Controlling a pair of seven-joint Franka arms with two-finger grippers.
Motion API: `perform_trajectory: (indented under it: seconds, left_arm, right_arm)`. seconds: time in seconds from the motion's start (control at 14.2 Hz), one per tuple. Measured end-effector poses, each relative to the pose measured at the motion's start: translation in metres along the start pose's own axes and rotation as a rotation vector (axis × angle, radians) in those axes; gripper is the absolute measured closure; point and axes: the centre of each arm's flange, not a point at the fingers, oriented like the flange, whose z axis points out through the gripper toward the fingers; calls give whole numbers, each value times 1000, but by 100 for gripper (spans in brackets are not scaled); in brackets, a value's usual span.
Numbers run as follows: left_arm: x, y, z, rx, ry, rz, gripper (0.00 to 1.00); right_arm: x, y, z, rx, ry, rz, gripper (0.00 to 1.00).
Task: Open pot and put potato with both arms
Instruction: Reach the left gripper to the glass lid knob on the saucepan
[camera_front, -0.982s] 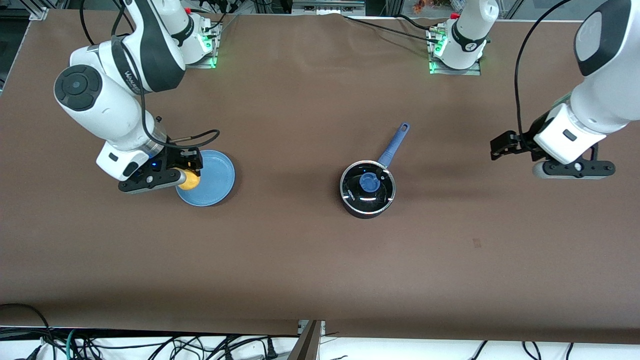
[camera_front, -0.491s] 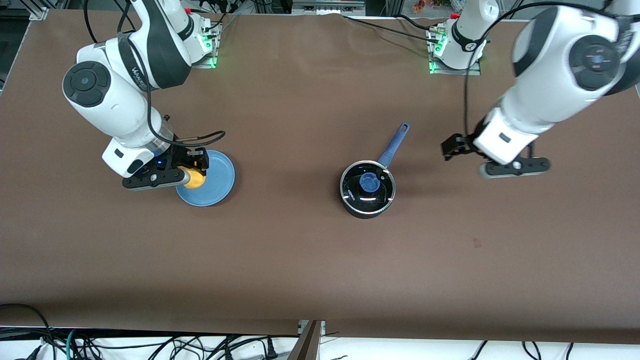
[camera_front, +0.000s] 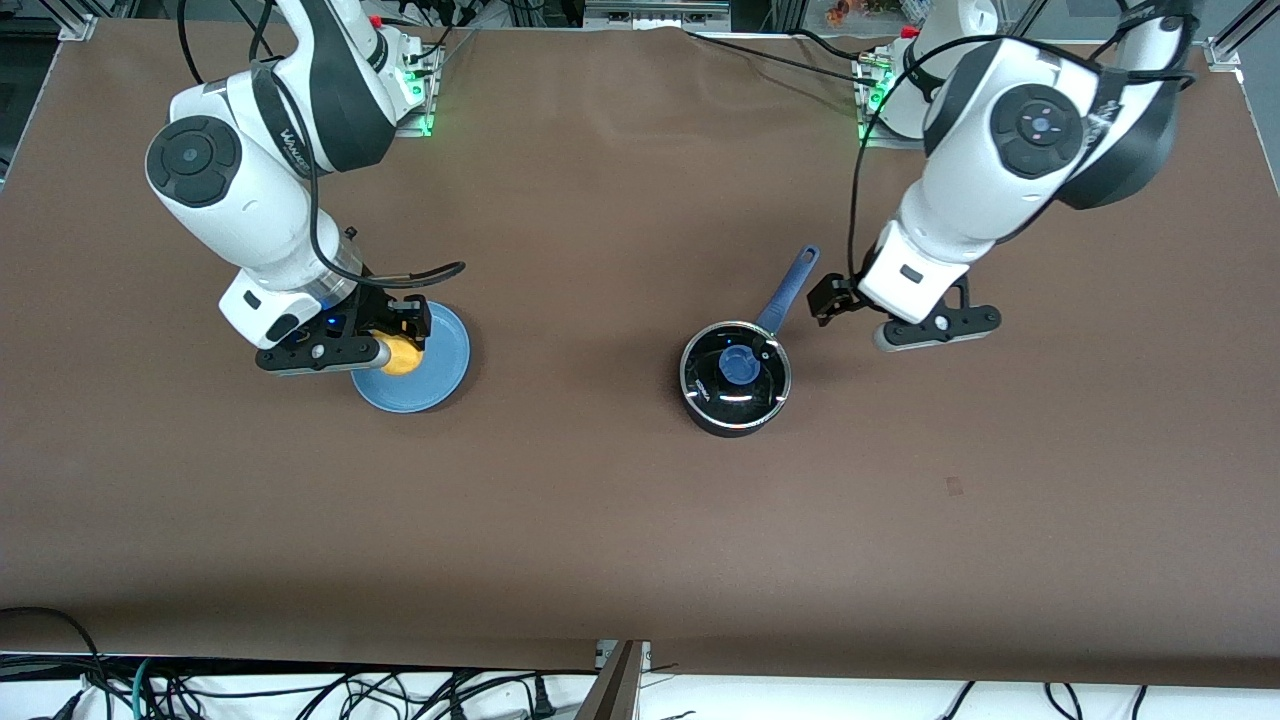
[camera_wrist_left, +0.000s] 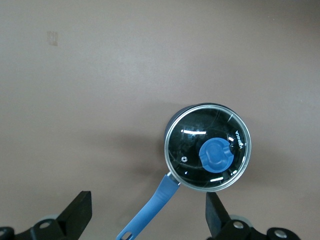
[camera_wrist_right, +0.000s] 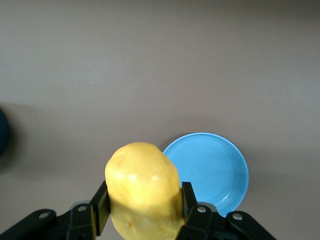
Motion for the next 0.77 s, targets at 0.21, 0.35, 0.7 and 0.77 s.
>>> perform_trajectory:
  seconds: [0.21,0.35,0.7,0.77]
  left_arm:
    - [-13,22,23,25,25,-37,0]
    - [-21,39,39,34,40,-66,0]
    - [-34,74,87,59,98,-109,0]
    - [-35,78,96,58,106,-116,0]
  right_arm:
    - [6,-5,-1,57,-6,31,40]
    - [8,-5,1,62,-10,39,40]
    - [11,-6,-3,66,0,46,40]
    - [11,-6,-3,66,1,46,40]
